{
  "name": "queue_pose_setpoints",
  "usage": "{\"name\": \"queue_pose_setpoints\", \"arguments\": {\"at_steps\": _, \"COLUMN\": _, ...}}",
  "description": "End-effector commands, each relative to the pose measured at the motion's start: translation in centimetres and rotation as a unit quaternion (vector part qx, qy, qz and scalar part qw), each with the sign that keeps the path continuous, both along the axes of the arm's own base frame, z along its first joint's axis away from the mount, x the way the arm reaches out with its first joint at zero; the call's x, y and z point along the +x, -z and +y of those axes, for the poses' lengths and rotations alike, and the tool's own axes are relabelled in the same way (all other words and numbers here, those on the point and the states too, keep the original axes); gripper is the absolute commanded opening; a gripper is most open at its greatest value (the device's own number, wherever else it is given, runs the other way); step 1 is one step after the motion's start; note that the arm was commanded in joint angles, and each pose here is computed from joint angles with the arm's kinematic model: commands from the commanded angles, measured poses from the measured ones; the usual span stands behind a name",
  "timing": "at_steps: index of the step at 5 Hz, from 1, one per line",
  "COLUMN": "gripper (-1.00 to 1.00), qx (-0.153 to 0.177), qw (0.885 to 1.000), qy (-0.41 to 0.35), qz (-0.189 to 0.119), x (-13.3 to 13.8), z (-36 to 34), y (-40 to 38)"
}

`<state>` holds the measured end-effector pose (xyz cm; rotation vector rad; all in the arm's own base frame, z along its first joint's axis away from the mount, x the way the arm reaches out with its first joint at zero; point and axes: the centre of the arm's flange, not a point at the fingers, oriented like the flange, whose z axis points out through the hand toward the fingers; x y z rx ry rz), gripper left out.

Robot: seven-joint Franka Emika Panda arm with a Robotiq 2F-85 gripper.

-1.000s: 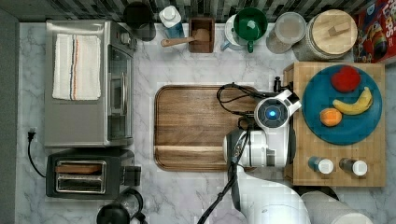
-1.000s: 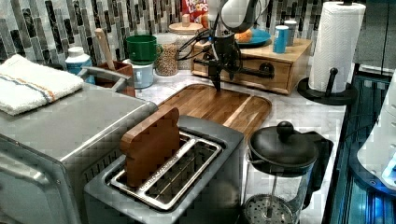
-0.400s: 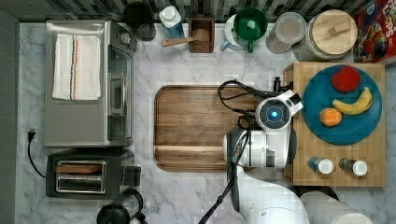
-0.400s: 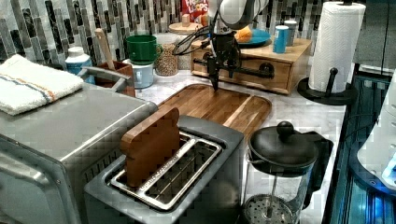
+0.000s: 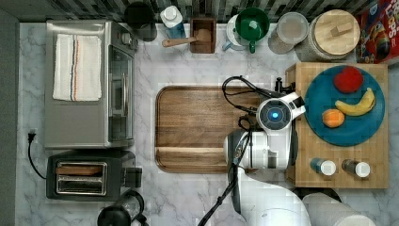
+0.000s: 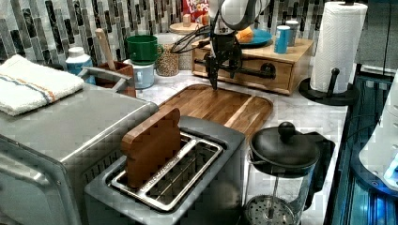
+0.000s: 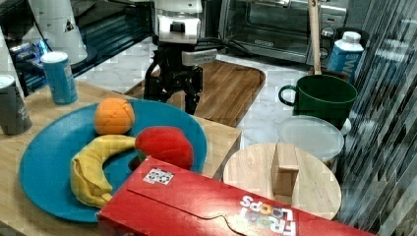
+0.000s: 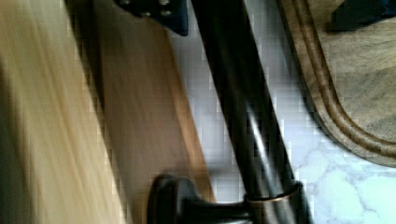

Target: Open the drawer.

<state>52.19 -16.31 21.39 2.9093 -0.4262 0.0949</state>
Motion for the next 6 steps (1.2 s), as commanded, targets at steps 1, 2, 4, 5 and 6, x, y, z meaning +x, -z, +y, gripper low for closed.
{"name": "queue_pose_setpoints", "arguments": {"at_steps": 1, "gripper": 1.0, "qx": 0.03, "qw": 0.996, "qy": -0.088, "qz": -0.013, "x": -1.2, "z": 22.1, "y": 3.0}}
{"name": "queue_pose_setpoints", "arguments": {"at_steps": 2, "gripper": 1.0, "qx": 0.029, "qw": 0.996, "qy": -0.087, "qz": -0.018, "x": -1.7, "z": 25.0, "y": 3.1}}
{"name": "queue_pose_setpoints", "arguments": {"at_steps": 4, "gripper": 1.0, "qx": 0.033, "qw": 0.997, "qy": -0.067, "qz": -0.002, "x": -2.7, "z": 28.4, "y": 1.3}}
{"name": "queue_pose_setpoints", "arguments": {"at_steps": 5, "gripper": 1.0, "qx": 0.029, "qw": 0.998, "qy": -0.05, "qz": -0.009, "x": -3.0, "z": 28.8, "y": 1.4}}
{"name": "queue_pose_setpoints", "arguments": {"at_steps": 6, "gripper": 1.0, "qx": 0.034, "qw": 0.999, "qy": -0.029, "qz": -0.01, "x": -2.7, "z": 29.5, "y": 1.5}}
